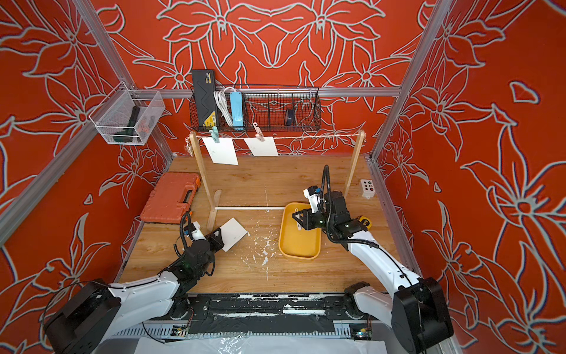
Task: Remove the postcards from the strings
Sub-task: Place the postcard at the center of the board, then place the clamp in the storage box.
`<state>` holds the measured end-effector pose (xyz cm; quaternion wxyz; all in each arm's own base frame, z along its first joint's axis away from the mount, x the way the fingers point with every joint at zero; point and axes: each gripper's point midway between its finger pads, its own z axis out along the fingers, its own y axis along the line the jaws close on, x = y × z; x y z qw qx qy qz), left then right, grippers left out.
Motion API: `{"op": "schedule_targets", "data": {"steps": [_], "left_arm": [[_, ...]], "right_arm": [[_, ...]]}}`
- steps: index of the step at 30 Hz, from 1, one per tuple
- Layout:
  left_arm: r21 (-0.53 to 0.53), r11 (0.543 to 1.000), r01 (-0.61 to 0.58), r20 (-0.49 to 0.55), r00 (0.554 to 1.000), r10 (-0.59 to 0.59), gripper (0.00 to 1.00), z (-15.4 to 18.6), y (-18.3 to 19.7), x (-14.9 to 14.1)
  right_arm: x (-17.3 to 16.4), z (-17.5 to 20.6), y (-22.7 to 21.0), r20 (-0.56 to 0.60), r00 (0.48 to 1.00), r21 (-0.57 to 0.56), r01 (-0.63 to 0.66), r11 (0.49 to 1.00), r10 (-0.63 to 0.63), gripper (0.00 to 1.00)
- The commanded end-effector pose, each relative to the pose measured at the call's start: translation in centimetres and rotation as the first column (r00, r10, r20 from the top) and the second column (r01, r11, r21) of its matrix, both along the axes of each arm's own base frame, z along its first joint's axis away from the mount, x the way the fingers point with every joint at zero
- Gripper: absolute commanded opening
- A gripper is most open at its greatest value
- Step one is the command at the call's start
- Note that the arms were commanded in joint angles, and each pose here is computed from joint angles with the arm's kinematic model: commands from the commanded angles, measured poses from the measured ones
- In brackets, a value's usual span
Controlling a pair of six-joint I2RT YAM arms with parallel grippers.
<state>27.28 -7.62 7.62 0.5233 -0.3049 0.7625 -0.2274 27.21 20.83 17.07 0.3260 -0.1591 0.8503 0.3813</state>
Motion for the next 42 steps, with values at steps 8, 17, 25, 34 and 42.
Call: {"op": "schedule_targets", "data": {"steps": [8, 17, 25, 34, 42], "left_arm": [[0.009, 0.994, -0.11, -0.039, 0.993, 0.11, 0.71, 0.9, 1.7, -0.1], [0.095, 0.979, -0.179, -0.193, 0.962, 0.195, 0.91, -0.3, 3.4, -1.2], [0.13, 0.985, -0.118, -0.226, 0.963, 0.145, 0.93, 0.4, 2.5, -0.7], [0.12, 0.986, 0.118, -0.122, 0.987, -0.103, 0.9, 3.1, -1.2, 0.3], [0.083, 0.975, 0.204, 0.054, 0.976, -0.209, 0.88, 6.8, -2.6, 0.1]], "right_arm": [[0.8, 0.0, 0.2, 0.032, 0.999, -0.02, 0.006, 1.0, -0.005, 0.26], [1.0, -0.3, 0.1, 0.031, 0.999, -0.036, 0.011, 0.999, -0.009, 0.26], [1.3, -1.2, -0.5, 0.009, 0.999, -0.078, 0.04, 0.996, -0.04, 0.27], [1.9, -5.3, -3.1, -0.08, 0.981, -0.244, 0.153, 0.958, -0.177, 0.28], [1.9, -8.6, -4.0, -0.151, 0.959, -0.336, 0.178, 0.925, -0.239, 0.33]]}}
